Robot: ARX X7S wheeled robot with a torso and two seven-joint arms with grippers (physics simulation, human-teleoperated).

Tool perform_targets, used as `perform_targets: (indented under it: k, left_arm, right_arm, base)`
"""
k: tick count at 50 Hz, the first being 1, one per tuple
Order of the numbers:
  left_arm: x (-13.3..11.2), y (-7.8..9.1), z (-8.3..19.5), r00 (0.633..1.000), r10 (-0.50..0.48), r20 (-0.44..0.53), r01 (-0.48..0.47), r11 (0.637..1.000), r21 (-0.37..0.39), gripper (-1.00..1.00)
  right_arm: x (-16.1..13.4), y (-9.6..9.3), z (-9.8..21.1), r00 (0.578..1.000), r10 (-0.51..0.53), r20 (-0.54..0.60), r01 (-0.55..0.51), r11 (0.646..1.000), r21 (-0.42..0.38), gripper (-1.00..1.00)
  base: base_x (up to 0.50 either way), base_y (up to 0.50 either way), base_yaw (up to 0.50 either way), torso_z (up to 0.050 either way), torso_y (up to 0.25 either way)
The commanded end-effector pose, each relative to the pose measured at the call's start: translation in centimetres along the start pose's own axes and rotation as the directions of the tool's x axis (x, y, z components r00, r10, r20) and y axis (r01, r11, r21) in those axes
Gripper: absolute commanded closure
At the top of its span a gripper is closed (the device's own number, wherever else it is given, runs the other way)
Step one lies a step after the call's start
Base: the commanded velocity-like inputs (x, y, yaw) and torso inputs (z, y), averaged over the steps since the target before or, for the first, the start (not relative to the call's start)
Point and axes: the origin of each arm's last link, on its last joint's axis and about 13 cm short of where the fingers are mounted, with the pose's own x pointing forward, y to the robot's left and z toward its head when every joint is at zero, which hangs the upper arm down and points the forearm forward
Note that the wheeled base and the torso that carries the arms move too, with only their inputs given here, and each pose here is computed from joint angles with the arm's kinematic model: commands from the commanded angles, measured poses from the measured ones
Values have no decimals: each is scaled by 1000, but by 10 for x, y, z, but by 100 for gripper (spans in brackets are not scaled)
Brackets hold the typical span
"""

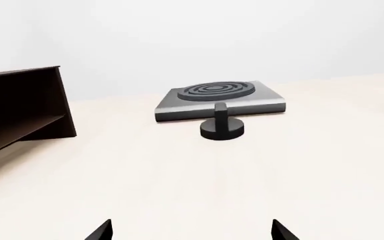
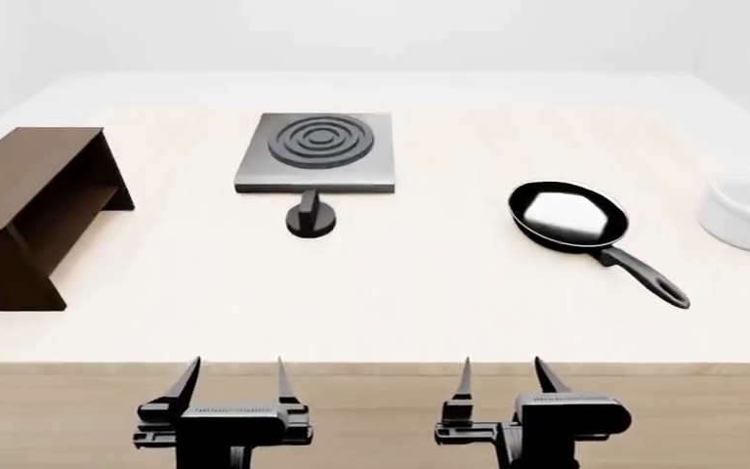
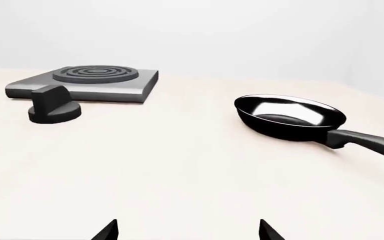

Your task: Turn on the stove and put the frying pan on it.

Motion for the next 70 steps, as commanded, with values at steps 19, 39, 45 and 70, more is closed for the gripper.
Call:
perform_targets:
  k: [19,39,45,70]
  left_arm:
    - [5,3,17,999,33,42,-34,999,17,-100]
    - [6,4,17,999,35,38,-36,999,25,-100]
    - [7,4,16,999,36,36,-37,999,28,-100]
    - [25,25,1,987,158,-24,-157,986,56,-100]
  right_arm:
    - [3,-4,18,997,-41,64,41,999,12,-100]
    - [6,-3,17,998,-47,38,48,999,-15,-100]
    - [5,-3,16,998,-42,39,43,999,-14,-100]
    - [4,-1,14,999,-19,33,19,1000,-11,-100]
  base:
    - [500,0,0,0,0]
    - [469,0,0,0,0]
    - [0,0,0,0,0]
    - [0,0,0,0,0]
